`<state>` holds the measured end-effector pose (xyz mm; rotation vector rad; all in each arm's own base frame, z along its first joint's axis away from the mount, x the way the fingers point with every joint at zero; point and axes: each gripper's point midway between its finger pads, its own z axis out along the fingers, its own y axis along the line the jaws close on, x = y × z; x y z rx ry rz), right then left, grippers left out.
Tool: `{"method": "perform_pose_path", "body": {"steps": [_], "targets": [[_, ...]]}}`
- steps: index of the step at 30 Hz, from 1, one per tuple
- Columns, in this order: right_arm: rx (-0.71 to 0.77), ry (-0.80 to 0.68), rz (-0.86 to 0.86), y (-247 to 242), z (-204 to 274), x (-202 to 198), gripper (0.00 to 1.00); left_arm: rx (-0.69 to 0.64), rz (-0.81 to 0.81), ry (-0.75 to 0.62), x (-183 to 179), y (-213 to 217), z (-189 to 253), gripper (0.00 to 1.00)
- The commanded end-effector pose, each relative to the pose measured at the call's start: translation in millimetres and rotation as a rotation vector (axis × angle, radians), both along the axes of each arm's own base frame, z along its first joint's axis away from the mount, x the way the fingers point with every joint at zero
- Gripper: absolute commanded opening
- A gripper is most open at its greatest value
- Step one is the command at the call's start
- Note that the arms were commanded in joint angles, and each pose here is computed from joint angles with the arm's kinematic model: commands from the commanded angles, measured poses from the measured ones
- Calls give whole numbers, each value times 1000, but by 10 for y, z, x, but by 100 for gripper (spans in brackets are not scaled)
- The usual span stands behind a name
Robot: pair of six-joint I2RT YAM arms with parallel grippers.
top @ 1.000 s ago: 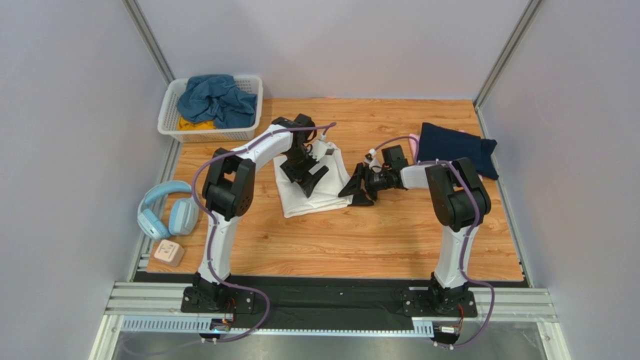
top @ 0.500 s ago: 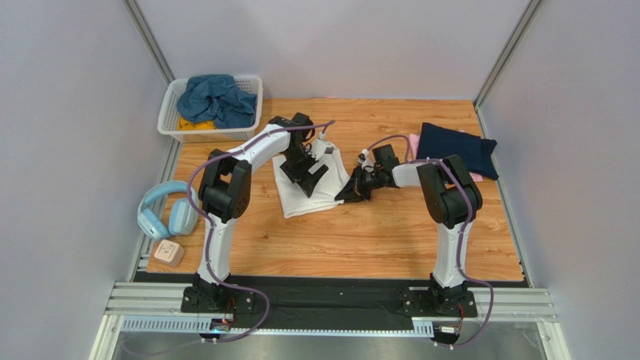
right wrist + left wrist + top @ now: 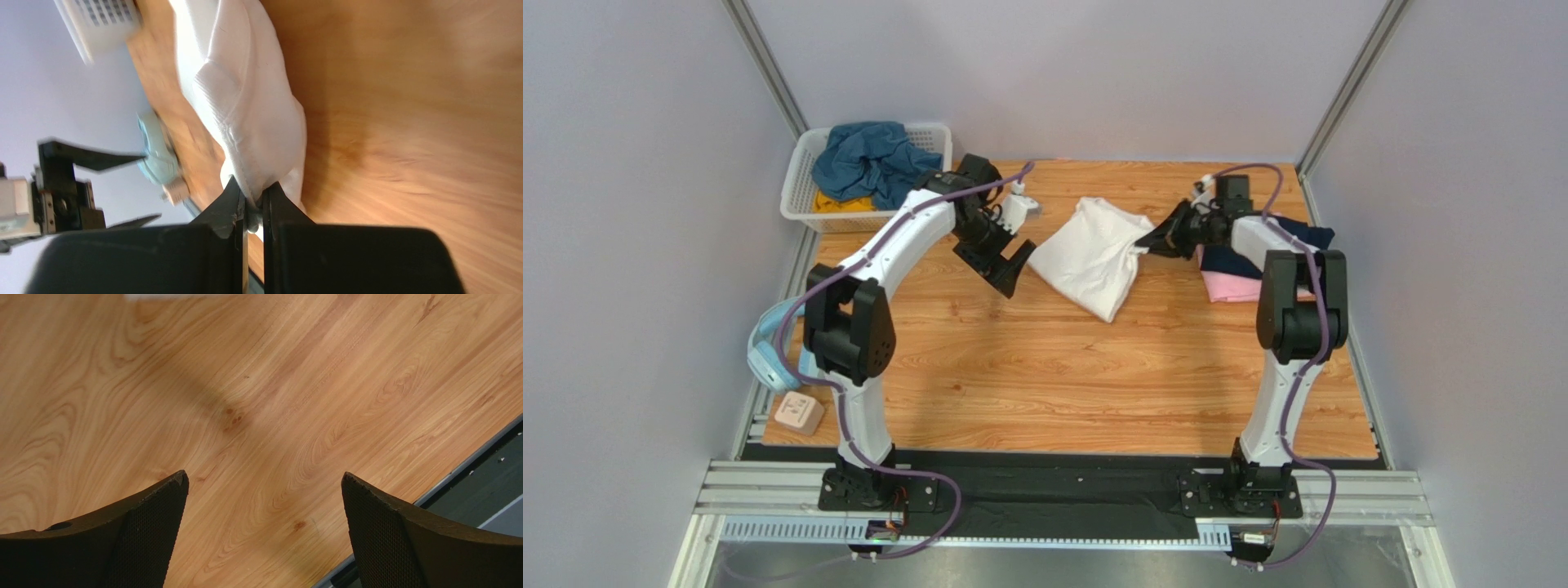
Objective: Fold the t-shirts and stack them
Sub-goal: Put the neatly folded tshirt into the corner of the board with the right arm
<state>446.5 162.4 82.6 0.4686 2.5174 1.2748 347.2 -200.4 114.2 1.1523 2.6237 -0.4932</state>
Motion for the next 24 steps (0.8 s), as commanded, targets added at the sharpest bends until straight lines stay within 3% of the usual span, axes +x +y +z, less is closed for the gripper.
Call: {"method": "perform_pose_path", "body": {"steps": [1,12,24], "targets": [[-23,-122,-121,-572,610,415,0,-80,24,-109,-17,134,585,100],[-8,-172,-188,-1036,1010,995,0,-79,62,-78,-200,348,438,100],[12,-189,-371,-2071,1115,1241,0,-84,78,-101,-201,465,556,100]]}}
